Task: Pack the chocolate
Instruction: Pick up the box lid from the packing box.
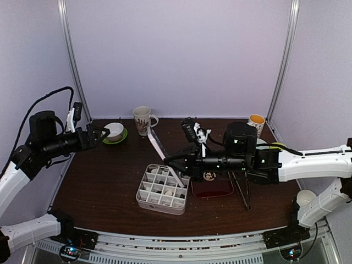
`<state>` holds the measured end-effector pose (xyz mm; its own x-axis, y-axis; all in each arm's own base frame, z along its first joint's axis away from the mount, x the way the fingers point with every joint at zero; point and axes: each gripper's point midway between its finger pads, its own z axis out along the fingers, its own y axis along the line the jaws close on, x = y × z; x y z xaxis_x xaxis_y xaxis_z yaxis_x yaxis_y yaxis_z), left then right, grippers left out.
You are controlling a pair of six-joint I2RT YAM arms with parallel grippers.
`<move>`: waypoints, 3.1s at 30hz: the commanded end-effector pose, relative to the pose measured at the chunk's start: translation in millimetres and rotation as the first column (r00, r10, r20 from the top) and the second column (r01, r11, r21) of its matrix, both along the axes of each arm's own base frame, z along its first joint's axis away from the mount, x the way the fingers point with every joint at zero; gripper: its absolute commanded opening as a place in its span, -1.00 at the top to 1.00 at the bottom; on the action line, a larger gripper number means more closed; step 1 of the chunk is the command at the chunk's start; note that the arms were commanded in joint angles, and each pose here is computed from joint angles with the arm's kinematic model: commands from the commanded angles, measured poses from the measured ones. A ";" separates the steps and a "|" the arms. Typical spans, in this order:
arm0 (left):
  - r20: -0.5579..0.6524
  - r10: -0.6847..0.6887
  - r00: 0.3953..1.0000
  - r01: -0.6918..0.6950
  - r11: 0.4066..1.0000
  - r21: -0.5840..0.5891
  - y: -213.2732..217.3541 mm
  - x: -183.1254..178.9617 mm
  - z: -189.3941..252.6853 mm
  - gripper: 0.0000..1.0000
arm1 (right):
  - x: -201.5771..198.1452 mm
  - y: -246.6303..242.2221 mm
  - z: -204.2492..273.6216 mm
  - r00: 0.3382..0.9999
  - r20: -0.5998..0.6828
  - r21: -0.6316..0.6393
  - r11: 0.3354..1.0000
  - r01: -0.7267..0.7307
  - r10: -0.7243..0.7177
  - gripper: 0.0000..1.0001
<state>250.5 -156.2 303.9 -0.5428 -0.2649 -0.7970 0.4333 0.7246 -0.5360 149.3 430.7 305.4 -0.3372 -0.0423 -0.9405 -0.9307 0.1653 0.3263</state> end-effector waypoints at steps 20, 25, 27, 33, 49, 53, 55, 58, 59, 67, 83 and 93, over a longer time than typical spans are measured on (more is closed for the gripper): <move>0.014 -0.030 0.999 0.029 0.999 0.016 0.2 2.4 -42.0 -0.85 | 22.3 12.9 57.1 0.912 -0.365 0.376 0.926 -0.039 0.187 1.00; -0.061 -0.021 0.998 0.027 0.994 0.103 5.1 1.9 -67.3 -0.85 | 24.4 20.7 49.2 0.866 -0.435 0.418 0.907 -0.046 0.245 1.00; -0.098 -0.041 0.994 0.052 0.993 0.107 1.2 1.7 -77.5 -0.81 | 25.2 22.5 42.6 0.849 -0.462 0.422 0.906 -0.042 0.255 1.00; -0.164 -0.094 0.982 0.108 0.991 0.075 -13.2 5.4 -99.9 -0.75 | 41.2 7.3 8.8 0.826 -0.537 0.409 0.910 0.077 0.172 1.00; -0.272 -0.146 0.951 0.186 0.974 0.129 -41.4 12.2 -130.0 -0.69 | 82.5 -59.7 -69.8 0.725 -0.687 0.393 0.864 0.314 0.049 0.84; -0.285 -0.152 0.946 0.196 0.972 0.132 -47.7 12.2 -131.0 -0.68 | 85.8 -75.0 -92.1 0.705 -0.709 0.345 0.882 0.323 0.019 0.67; -0.287 -0.156 0.945 0.202 0.969 0.139 -51.4 12.9 -128.8 -0.68 | 86.1 -81.2 -101.5 0.701 -0.713 0.323 0.890 0.322 0.006 0.58; -0.292 -0.159 0.943 0.209 0.967 0.148 -55.9 13.7 -128.5 -0.67 | 86.4 -87.9 -113.4 0.701 -0.713 0.288 0.903 0.320 -0.021 0.43; -0.293 -0.161 0.943 0.212 0.966 0.149 -57.5 13.9 -128.4 -0.67 | 86.2 -89.0 -117.0 0.702 -0.712 0.276 0.907 0.318 -0.030 0.43; -0.320 -0.182 0.930 0.245 0.954 0.170 -78.9 17.7 -133.9 -0.66 | 86.3 -92.7 -143.8 0.688 -0.717 0.149 0.940 0.306 -0.110 0.38; -0.319 -0.233 0.919 0.299 0.938 0.176 -131.3 41.1 -135.2 -0.61 | 88.7 -107.2 -179.0 0.627 -0.759 0.041 0.948 0.317 -0.176 0.50; -0.328 -0.252 0.910 0.319 0.932 0.169 -145.1 54.0 -134.8 -0.62 | 89.1 -106.3 -183.0 0.618 -0.770 0.051 0.951 0.305 -0.157 0.56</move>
<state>293.2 -289.8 153.7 -0.8151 0.1125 -0.5684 0.4560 0.7296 -0.5096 238.9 324.4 116.9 -0.9061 0.2668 -0.3283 -0.2661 0.2439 0.9326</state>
